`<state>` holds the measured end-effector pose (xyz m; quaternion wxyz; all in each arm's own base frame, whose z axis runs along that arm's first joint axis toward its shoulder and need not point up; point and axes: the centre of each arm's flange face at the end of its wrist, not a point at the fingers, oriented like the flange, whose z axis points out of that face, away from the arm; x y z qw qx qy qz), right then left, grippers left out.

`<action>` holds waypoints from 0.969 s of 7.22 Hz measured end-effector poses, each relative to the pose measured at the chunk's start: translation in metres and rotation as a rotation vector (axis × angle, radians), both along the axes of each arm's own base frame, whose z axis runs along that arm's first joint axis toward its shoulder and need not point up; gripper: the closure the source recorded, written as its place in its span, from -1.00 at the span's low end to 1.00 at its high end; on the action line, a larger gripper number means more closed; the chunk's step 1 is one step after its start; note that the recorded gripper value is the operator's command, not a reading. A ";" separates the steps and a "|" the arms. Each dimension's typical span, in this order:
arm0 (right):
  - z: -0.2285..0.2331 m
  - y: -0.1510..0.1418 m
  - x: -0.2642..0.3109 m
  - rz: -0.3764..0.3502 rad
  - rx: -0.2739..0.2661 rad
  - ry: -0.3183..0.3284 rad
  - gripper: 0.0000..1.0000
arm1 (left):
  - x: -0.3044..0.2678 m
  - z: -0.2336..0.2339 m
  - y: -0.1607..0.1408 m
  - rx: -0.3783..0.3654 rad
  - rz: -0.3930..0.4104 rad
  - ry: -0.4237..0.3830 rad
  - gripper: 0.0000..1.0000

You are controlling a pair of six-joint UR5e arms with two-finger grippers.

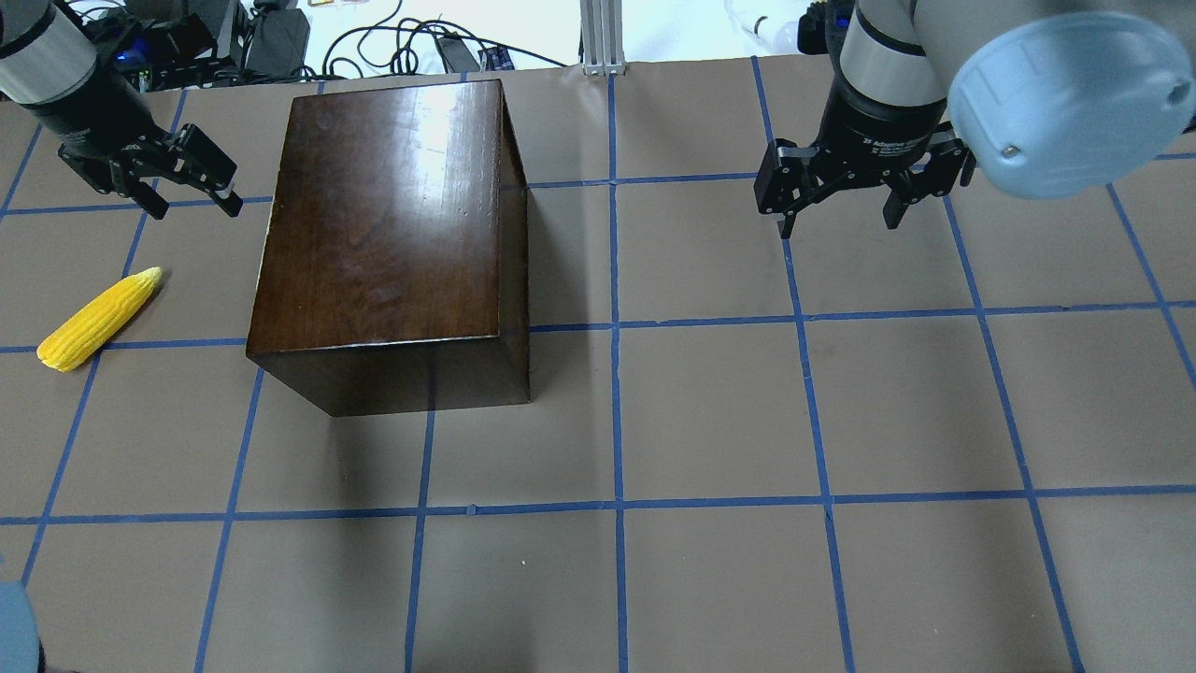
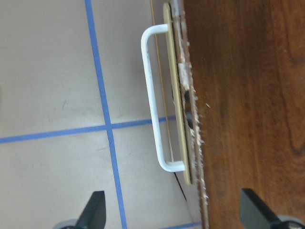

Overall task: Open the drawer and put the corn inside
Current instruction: 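Align the left gripper with the white handle and close on it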

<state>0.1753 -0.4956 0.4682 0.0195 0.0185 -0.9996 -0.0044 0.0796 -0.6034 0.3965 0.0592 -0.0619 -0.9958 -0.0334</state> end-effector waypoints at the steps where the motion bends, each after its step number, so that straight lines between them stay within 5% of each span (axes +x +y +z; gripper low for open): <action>1: 0.000 0.000 0.000 0.000 0.000 0.000 -1.00 | 0.016 -0.011 -0.002 0.003 0.011 0.013 -1.00; 4: 0.000 0.000 0.000 0.000 0.000 0.000 -1.00 | 0.036 -0.043 -0.002 0.009 0.065 0.128 -0.98; 7: 0.000 0.000 0.000 0.000 0.000 0.000 -1.00 | 0.041 -0.058 -0.004 0.024 0.089 0.151 -0.98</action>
